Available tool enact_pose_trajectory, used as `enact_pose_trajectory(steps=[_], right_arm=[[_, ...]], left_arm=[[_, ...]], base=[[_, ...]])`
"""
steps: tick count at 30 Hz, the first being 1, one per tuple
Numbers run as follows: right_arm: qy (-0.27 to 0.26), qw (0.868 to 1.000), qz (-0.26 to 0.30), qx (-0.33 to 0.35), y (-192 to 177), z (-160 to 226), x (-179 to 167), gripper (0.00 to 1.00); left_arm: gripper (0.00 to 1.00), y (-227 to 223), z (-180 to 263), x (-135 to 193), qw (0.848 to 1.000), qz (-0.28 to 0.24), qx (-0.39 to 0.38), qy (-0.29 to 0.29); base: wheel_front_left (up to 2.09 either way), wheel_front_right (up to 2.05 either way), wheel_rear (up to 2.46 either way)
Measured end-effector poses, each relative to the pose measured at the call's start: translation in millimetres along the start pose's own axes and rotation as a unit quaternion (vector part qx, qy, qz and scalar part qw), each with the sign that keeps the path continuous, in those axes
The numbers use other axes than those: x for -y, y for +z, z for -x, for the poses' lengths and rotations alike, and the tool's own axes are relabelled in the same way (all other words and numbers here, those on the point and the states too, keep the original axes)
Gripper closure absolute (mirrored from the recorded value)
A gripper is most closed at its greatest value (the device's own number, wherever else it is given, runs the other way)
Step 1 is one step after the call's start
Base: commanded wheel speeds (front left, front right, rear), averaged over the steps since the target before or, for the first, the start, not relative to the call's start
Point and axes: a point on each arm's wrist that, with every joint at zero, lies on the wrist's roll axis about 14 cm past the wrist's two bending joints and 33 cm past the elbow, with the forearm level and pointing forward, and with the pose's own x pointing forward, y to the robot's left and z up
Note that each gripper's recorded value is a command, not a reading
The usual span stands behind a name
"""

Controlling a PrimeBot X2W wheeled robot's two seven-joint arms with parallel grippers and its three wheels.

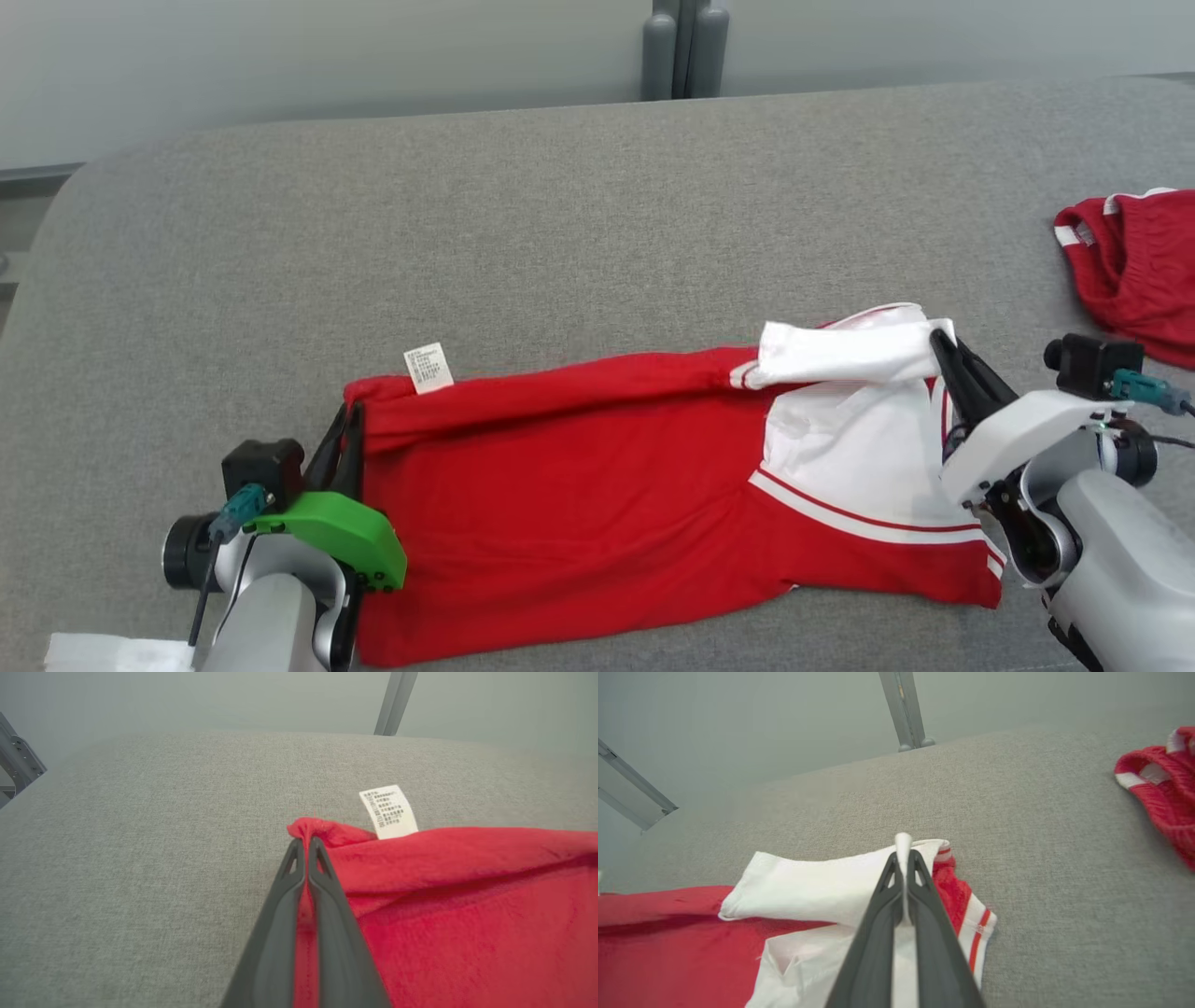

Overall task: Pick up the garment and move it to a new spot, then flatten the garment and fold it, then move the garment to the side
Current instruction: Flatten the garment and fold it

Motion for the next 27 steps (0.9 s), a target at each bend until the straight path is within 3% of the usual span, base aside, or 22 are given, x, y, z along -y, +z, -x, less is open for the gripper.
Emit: enact_pose_trajectory(steps=[10,19,27], right_arm=[[-0.03,0.999,-0.031,0.011,-10.2,34.2,11.8,1.0],[-0.039,0.995,-0.058,0.072,14.8,44.7,11.4,1.0],[-0.038,0.994,-0.056,0.084,14.6,57.5,5.8,1.0]], left_arm=[[1.0,-14.0,19.6,-1.0,1.0,0.013,-0.013,0.007],[1.0,-24.3,38.3,-6.6,0.999,0.024,-0.019,0.021],[1.0,-26.8,48.6,-6.8,0.999,0.025,-0.018,0.023]], base=[[0.0,0.0,0.0],[0.0,0.0,0.0],[0.0,0.0,0.0]])
